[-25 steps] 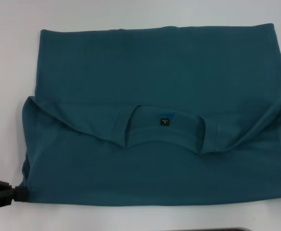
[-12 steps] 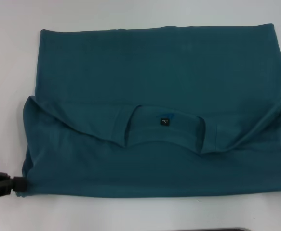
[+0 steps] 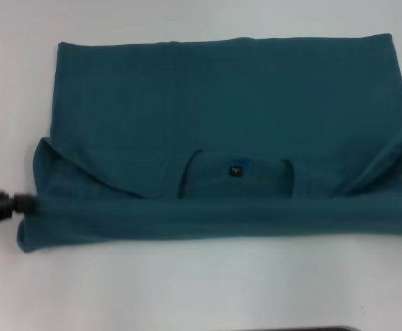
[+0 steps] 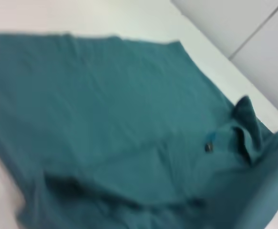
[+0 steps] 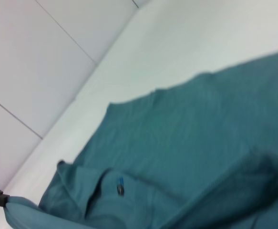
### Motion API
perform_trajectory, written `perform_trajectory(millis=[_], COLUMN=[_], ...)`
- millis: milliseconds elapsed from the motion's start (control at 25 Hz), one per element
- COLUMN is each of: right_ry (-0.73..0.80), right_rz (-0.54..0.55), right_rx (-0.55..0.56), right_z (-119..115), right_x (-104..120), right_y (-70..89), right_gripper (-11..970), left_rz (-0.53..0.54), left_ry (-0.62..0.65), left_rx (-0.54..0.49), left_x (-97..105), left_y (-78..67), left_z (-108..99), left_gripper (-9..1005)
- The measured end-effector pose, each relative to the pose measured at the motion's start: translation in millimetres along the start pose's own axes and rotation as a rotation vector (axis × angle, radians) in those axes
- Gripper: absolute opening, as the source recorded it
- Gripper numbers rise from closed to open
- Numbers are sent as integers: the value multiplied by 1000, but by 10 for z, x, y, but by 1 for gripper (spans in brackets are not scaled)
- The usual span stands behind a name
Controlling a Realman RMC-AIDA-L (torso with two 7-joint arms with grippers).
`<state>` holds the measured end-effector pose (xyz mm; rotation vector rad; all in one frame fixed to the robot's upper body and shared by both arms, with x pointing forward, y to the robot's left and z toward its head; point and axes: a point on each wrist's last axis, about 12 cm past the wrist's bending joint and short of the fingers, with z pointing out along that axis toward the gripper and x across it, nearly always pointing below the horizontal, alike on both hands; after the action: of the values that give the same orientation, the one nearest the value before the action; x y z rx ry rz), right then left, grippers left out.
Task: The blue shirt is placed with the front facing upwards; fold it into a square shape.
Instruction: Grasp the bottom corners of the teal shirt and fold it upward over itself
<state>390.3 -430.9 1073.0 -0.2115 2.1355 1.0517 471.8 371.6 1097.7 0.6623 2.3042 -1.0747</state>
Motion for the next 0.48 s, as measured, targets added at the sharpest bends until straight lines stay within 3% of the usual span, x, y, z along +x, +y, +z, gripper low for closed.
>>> perform_trajectory(millis=[160, 480], right_ry=[-37, -72], right_rz=[-24, -54], right_rx=[-17, 2], right_z=[117, 487], right_x=[-238, -612], right_y=[-25, -107], right_gripper=[25, 24], left_rz=[36, 63], left_ry=[-44, -114], left_rx=[-29, -104], left_x=[-223, -720], left_y=[52, 213], left_z=[65, 425], left_gripper=[1, 1])
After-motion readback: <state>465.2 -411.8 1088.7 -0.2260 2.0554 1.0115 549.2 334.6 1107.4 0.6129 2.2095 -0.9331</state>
